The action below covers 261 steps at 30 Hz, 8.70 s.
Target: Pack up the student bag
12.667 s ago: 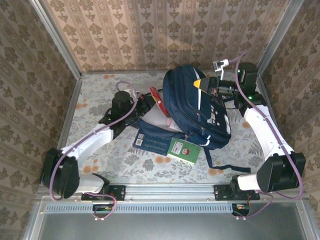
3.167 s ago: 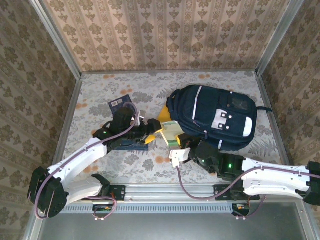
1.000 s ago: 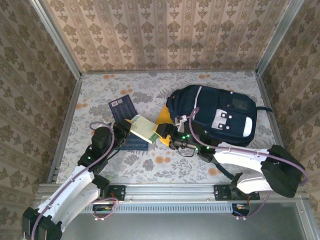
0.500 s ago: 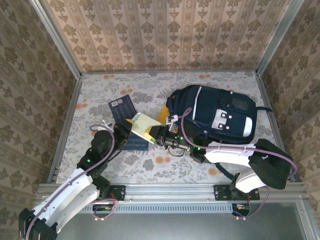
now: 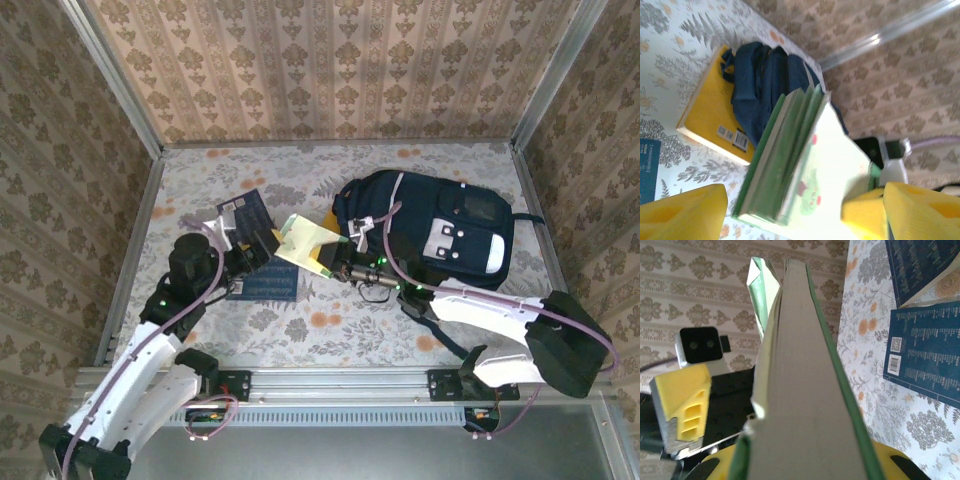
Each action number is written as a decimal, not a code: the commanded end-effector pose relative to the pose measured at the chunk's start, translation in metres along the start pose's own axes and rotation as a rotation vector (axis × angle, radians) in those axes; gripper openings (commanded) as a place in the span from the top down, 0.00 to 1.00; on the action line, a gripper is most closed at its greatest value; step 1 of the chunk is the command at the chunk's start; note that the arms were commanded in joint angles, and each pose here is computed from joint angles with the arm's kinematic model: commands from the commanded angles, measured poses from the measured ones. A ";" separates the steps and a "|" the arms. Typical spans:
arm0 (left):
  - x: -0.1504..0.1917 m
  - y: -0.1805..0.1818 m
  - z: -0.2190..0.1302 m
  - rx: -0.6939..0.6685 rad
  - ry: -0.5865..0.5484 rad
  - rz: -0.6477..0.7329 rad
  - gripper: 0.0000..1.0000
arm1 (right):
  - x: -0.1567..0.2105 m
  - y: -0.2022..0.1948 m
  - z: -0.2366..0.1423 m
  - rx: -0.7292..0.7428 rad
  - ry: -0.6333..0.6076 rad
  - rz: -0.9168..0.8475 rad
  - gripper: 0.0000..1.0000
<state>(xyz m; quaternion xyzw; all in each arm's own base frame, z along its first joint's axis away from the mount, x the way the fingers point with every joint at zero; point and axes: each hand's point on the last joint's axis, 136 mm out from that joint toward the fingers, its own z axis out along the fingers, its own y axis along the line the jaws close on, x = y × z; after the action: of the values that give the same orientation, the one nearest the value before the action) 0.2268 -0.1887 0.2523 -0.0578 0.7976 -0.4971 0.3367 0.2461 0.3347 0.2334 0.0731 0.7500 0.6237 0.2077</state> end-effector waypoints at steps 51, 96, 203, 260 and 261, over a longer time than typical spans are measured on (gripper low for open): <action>0.041 -0.058 0.000 0.448 0.273 0.036 0.96 | 0.018 0.041 -0.034 -0.053 0.245 -0.227 1.00; -0.010 0.019 -0.016 -0.007 0.089 0.162 1.00 | -0.241 -0.156 -0.065 0.930 -0.283 -0.137 0.59; 0.037 -0.007 0.073 -0.179 0.119 0.220 0.23 | -0.135 -0.013 -0.256 0.845 -0.385 -0.586 1.00; -0.042 0.078 -0.007 -0.420 -0.014 0.008 0.23 | -0.132 -0.260 0.050 1.289 0.514 -0.619 0.82; -0.042 0.080 -0.007 -0.421 -0.014 0.005 0.23 | -0.126 -0.262 0.050 1.290 0.542 -0.628 0.82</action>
<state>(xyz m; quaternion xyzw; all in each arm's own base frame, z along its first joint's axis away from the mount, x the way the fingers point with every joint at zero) 0.2819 -0.1255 0.2179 -0.1213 0.8764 -0.3098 0.3483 0.4487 0.2914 0.0373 -0.1593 0.9715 0.0134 0.1750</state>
